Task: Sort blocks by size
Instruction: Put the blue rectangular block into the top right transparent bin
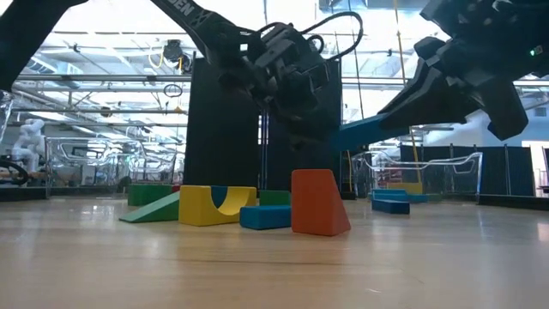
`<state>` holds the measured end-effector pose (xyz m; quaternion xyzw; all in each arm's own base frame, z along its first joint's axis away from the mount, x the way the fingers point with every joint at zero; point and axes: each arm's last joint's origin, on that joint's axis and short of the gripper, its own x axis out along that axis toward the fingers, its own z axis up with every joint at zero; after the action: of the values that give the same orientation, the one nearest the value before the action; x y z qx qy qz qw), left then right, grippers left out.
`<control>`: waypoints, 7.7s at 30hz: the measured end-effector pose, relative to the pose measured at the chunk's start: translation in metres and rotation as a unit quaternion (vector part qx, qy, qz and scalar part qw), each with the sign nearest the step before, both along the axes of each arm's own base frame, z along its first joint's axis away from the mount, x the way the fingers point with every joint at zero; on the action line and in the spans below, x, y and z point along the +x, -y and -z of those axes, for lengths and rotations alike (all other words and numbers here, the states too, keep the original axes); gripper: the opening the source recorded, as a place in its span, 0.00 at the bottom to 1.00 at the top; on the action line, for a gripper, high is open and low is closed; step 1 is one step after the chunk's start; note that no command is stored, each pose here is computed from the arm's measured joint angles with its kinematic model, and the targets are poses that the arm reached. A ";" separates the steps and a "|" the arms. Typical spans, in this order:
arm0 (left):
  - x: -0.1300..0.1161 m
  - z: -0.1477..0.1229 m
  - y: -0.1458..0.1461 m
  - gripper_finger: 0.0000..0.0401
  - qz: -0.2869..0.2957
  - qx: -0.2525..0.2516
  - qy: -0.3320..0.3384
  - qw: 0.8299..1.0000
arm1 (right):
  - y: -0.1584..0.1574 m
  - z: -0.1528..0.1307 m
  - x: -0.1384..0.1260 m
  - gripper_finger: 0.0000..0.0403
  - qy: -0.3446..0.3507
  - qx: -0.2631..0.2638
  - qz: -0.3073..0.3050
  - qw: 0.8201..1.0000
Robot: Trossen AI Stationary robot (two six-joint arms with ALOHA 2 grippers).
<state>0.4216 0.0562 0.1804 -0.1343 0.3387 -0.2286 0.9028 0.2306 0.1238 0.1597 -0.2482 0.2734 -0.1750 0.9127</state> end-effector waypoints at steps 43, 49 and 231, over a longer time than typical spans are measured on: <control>-0.159 -0.011 0.041 0.36 -0.268 0.215 0.016 0.939 | 0.138 -0.073 -0.034 0.13 0.083 0.098 0.265 0.956; -0.159 -0.011 0.044 0.36 -0.287 0.236 0.019 0.928 | 0.159 -0.074 -0.042 0.13 0.074 0.095 0.313 0.942; -0.159 -0.010 0.047 0.36 -0.214 0.246 0.025 0.945 | -0.016 0.013 -0.036 0.15 0.071 0.410 0.199 0.887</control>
<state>0.2629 0.0093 0.1904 0.0286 0.3250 0.0577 0.9435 0.1949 0.1398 0.1465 0.2206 0.2992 -0.2427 0.8961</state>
